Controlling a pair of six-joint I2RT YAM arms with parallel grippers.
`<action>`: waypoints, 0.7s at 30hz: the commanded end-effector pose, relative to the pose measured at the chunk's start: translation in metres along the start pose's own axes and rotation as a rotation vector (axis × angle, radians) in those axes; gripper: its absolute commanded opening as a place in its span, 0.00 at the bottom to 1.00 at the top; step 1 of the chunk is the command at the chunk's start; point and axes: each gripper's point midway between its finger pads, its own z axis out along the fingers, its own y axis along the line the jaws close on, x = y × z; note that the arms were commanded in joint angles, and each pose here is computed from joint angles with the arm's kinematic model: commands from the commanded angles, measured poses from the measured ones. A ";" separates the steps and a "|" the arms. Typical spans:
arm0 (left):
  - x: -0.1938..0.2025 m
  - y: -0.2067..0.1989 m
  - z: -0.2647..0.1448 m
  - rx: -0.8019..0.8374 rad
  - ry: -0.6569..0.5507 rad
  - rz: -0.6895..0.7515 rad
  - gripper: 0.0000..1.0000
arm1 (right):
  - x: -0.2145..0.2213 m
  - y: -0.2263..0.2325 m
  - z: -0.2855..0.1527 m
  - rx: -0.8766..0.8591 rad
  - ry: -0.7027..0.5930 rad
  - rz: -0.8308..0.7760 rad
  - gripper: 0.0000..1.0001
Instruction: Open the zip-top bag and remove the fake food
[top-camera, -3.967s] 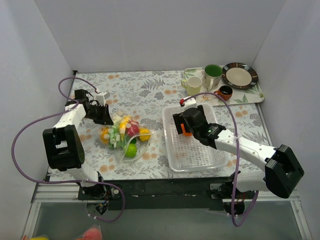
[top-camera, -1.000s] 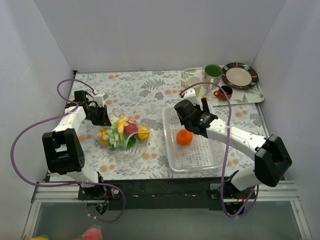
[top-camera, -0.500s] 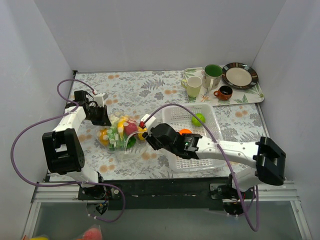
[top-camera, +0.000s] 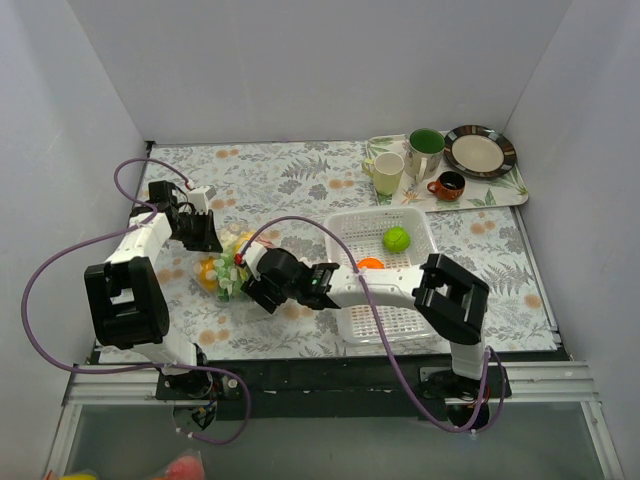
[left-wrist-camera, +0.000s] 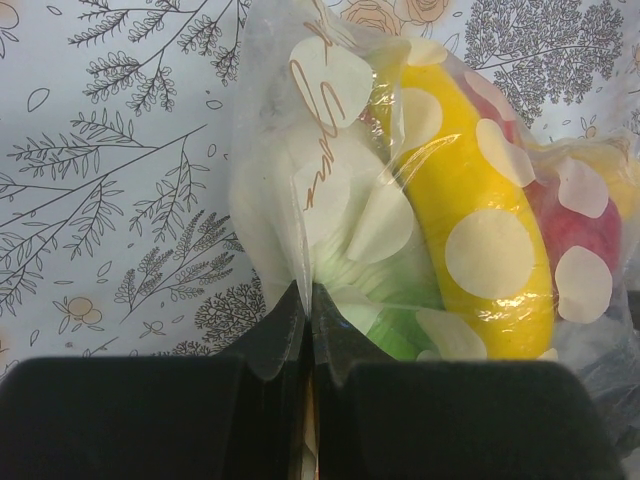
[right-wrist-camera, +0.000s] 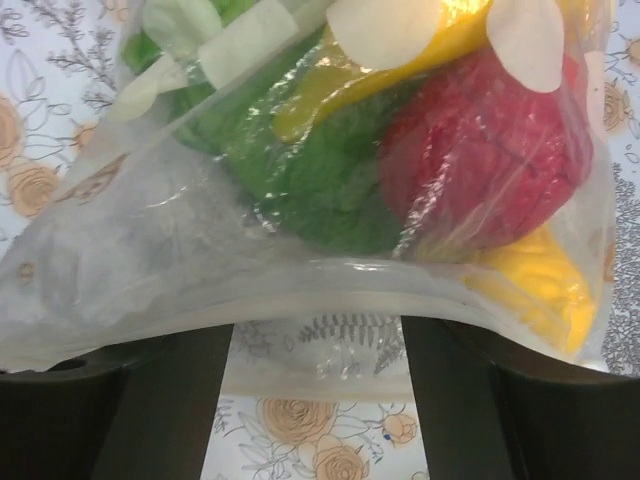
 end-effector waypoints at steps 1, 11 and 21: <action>0.006 0.003 -0.008 -0.035 0.014 0.028 0.00 | -0.029 -0.027 0.009 0.129 -0.073 -0.026 0.77; 0.014 0.004 -0.005 -0.026 0.035 0.040 0.00 | -0.034 -0.075 -0.003 0.367 -0.104 -0.127 0.79; 0.020 0.002 -0.003 -0.004 0.061 0.066 0.00 | -0.022 -0.109 0.024 0.401 -0.063 -0.115 0.80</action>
